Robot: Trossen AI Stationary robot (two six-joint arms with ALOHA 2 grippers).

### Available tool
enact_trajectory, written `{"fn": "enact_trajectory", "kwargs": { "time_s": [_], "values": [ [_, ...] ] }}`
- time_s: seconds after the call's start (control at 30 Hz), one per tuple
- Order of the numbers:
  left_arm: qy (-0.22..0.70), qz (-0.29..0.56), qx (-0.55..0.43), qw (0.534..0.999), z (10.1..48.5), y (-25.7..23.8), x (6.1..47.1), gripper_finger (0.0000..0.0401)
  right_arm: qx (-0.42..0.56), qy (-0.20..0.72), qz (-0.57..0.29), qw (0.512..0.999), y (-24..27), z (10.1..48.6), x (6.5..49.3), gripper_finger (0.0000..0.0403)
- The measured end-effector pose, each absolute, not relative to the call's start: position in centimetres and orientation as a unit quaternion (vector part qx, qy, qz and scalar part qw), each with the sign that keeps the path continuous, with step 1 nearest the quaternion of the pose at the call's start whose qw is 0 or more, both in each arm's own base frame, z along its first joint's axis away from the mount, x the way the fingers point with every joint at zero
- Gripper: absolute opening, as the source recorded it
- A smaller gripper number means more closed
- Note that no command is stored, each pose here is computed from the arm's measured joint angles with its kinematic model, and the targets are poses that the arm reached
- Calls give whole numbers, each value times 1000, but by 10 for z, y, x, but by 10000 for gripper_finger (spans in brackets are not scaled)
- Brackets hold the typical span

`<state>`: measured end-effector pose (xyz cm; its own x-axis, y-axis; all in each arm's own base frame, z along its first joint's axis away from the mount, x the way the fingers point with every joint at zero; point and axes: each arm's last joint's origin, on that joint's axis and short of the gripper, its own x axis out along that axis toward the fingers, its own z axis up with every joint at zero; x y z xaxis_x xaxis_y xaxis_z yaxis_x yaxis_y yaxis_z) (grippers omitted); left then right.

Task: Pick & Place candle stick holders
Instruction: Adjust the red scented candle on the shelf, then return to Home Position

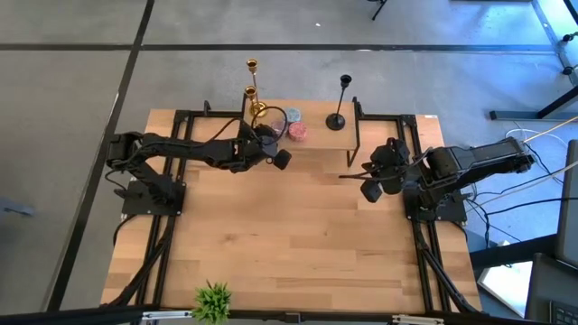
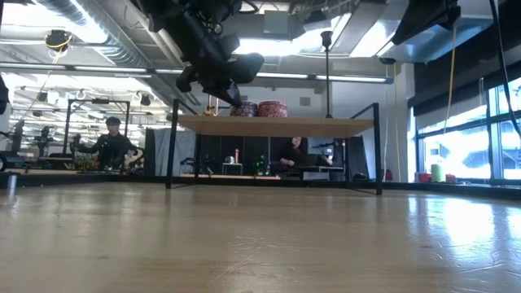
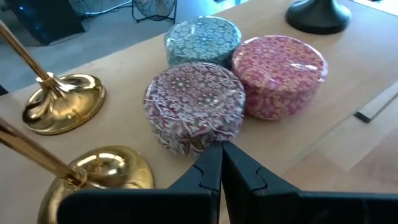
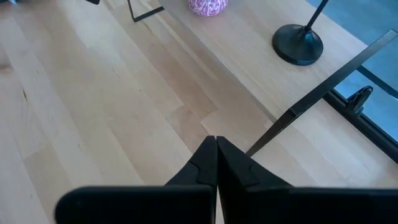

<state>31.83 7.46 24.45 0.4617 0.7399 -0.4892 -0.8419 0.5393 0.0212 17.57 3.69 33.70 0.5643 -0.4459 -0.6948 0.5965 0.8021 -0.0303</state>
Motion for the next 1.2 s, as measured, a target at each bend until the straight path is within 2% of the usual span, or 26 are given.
{"fn": "enact_trajectory", "kwargs": {
  "time_s": [0.53, 0.77, 0.93, 1.2],
  "values": [
    [218, 457, -125, 853, 246, 67, 322, 1, 105, 360, -297, 878, 37, 337, 176, 0],
    [220, 411, -116, 877, 286, 32, 335, 2, 118, 347, -267, 891, 44, 339, 181, 0],
    [225, 322, -141, 909, 321, 5, 332, 2, 144, 336, -205, 908, 59, 339, 194, 0],
    [203, 340, -124, 910, 350, -46, 286, 1, 202, 266, -117, 935, 93, 343, 222, 0]
  ]
}}
